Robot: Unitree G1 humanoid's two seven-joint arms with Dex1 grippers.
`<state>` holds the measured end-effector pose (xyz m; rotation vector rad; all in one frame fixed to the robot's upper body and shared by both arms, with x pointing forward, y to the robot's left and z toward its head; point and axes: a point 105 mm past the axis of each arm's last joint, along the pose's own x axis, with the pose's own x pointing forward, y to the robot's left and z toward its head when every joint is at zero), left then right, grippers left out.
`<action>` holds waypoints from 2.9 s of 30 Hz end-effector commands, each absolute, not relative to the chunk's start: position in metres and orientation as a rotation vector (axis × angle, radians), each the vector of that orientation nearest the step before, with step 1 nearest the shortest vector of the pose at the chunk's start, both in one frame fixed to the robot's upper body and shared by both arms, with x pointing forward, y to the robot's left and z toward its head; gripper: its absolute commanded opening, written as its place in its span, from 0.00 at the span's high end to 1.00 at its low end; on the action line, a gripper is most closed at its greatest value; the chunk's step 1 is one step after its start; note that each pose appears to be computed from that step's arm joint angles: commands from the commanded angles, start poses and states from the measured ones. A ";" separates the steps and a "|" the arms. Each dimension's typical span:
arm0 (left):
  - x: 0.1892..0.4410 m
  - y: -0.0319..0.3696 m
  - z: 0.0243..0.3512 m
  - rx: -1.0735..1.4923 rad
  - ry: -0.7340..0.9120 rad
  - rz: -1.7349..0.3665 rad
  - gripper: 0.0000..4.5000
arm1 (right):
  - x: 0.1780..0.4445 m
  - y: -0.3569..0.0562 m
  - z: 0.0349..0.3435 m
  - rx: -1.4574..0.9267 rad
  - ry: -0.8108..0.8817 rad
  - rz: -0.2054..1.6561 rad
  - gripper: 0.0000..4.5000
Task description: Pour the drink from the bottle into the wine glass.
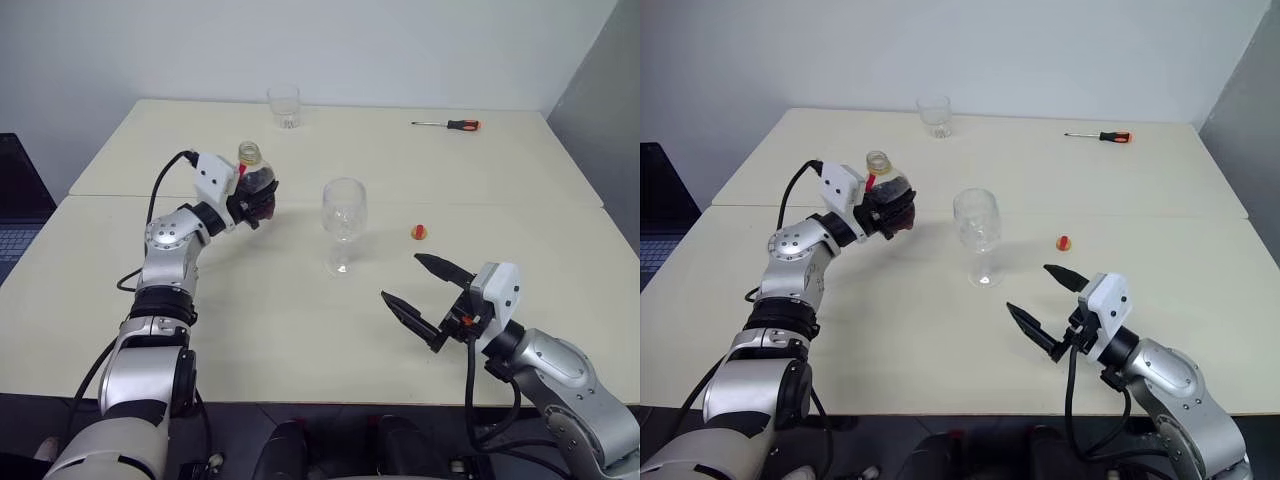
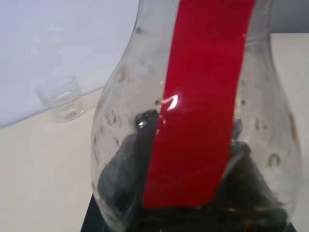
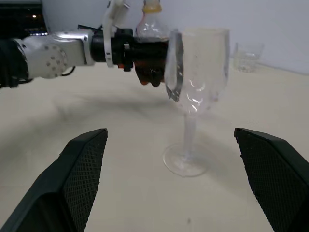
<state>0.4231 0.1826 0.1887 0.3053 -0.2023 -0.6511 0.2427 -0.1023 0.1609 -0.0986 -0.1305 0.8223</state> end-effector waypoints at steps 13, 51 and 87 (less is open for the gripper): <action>0.423 0.129 0.259 0.586 -0.338 -0.932 0.71 | 0.258 -0.096 0.194 -0.071 -0.207 0.782 0.00; 0.417 0.106 0.288 1.128 -0.413 -1.013 0.71 | 0.279 -0.080 0.238 -0.041 -0.275 0.787 0.00; 0.419 0.109 0.296 1.529 -0.483 -0.898 0.71 | 0.281 -0.080 0.237 -0.044 -0.279 0.765 0.00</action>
